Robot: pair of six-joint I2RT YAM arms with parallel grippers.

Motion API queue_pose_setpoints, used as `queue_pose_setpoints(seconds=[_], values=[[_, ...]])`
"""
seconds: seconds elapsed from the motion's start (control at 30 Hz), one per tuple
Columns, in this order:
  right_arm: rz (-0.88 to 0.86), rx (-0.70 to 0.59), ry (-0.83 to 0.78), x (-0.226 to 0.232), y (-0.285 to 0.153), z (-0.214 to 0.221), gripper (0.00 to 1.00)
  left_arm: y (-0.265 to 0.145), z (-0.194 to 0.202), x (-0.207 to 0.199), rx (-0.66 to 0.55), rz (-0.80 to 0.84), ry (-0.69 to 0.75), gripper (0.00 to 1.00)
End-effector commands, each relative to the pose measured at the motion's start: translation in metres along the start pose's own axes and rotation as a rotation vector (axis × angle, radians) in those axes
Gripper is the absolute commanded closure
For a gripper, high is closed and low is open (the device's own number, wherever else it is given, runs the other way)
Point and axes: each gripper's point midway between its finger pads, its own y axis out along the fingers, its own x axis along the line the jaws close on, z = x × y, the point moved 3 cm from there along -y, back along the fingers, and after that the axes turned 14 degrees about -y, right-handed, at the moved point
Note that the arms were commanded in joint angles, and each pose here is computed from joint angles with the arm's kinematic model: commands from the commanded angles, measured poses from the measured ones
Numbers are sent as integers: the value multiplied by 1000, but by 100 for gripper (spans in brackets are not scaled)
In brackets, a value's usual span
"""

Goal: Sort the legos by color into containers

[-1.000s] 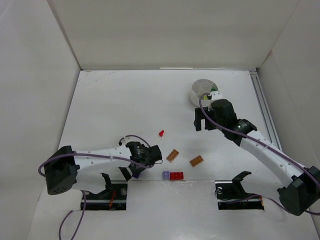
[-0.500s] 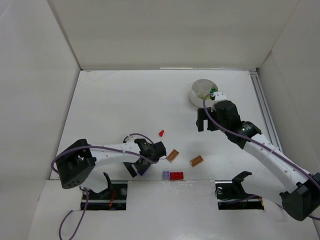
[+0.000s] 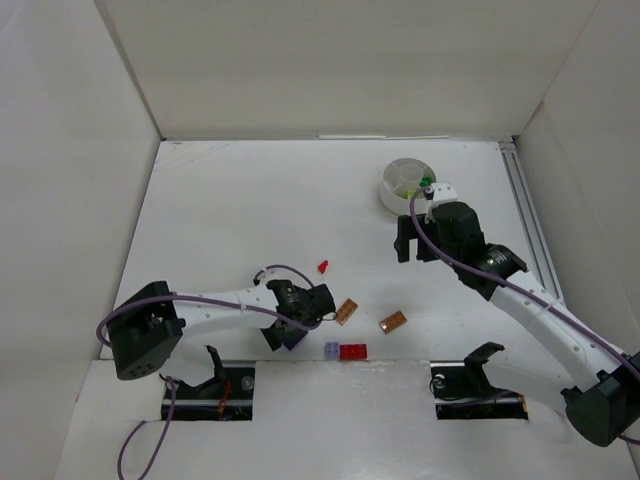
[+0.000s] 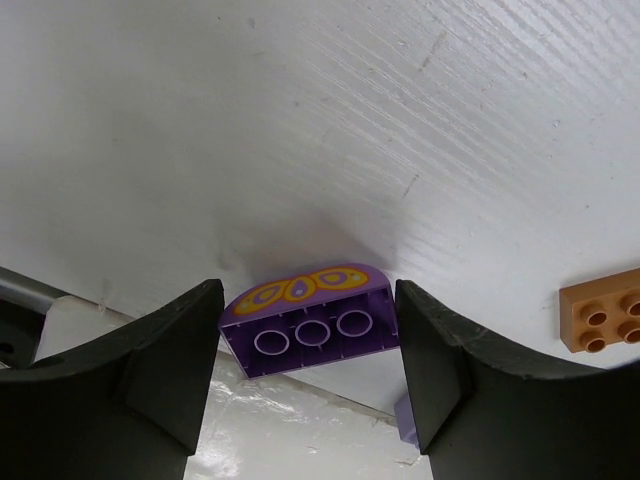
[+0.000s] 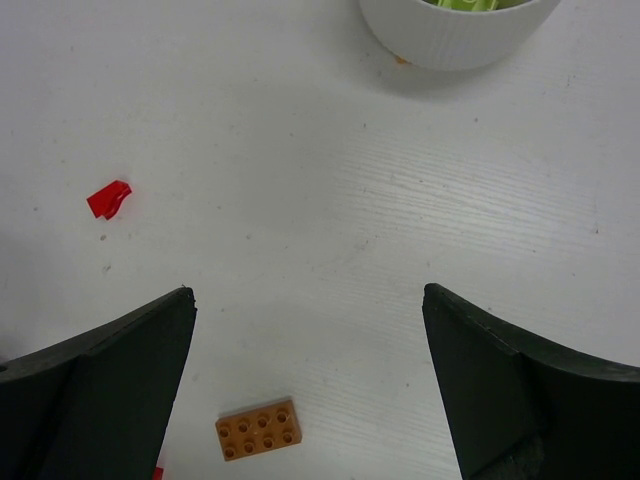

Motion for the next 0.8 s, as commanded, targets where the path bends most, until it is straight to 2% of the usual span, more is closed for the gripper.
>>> queue_pose_setpoints(seconds=[0.0,0.07,0.2,0.37,0.43,0.47,0.57,0.67,0.77], values=[[10,-32,-9,-1,-2,-13,0,0,2,2,-5,-22,25,45],[-21,-42,-18,4,-2,-15,0,-2,1,-3,-6,0,45,45],[-143,-100,-74,18,-10,-17,0,-33,-4,-44,1,188,40,46],[-353,-333,-168,43,-49,-31,0,-96,-24,-98,1,515,24,46],[-496,-392,-209,60,-63,-27,0,-118,-34,-118,7,634,-4,46],[-538,-461,-234,65,-75,-32,0,-132,-42,-125,-6,698,10,46],[-694,-545,-287,85,-93,-33,0,-158,-58,-146,-19,822,-22,46],[-768,-588,-288,100,-105,-39,0,-183,-74,-157,-44,894,-60,46],[-737,-610,-228,105,-103,-53,0,-200,-82,-167,-51,953,-122,48]])
